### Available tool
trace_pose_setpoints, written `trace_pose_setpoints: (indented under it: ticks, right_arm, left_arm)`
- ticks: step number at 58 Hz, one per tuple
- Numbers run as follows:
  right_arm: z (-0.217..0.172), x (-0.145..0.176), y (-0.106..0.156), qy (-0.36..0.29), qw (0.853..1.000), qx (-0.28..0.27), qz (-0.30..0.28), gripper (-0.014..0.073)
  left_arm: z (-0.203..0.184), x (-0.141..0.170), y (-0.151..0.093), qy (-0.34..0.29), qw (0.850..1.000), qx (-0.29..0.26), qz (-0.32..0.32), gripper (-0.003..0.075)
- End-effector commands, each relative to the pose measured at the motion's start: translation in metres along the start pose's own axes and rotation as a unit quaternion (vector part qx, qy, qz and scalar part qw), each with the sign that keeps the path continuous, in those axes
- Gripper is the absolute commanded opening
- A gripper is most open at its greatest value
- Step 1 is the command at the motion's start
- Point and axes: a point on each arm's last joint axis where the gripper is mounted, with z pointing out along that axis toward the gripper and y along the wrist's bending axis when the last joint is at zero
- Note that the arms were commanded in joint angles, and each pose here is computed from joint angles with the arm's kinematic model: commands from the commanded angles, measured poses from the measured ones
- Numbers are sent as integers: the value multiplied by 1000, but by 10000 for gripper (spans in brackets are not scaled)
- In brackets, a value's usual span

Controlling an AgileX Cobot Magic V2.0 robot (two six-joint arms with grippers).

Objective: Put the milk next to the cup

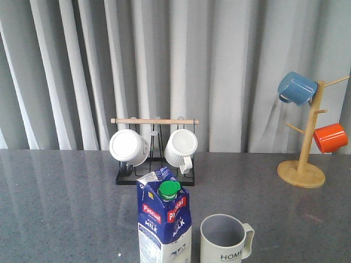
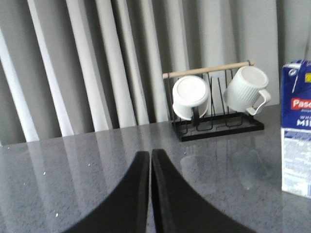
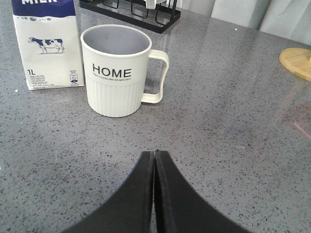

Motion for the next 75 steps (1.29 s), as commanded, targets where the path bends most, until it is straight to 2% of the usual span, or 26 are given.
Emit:
trace_pose_setpoints:
  ticks: [1,12,24,53,75]
  right_arm:
    - [-2,-14,-4,-42,999,17,1,-4]
    - [-2,-14,-4,-41,999,17,1,-4]
    - [-2,-14,-4,-42,999,17,1,-4]
    - [-2,-14,-4,-42,999,17,1,-4]
    - [-2,-14,-4,-42,999,17,1,-4]
  left_arm:
    - [-3,1,2,-50,998,-21,-11,-7]
    - [-11,16,4,-72,995,-62,-2,-7]
    - [-11,18,8,-59,993,-98,3,-7]
    - [-11,15,8,-70,993,-96,13,-7]
    - [-10,16,7,-71,993,-90,-7,-6]
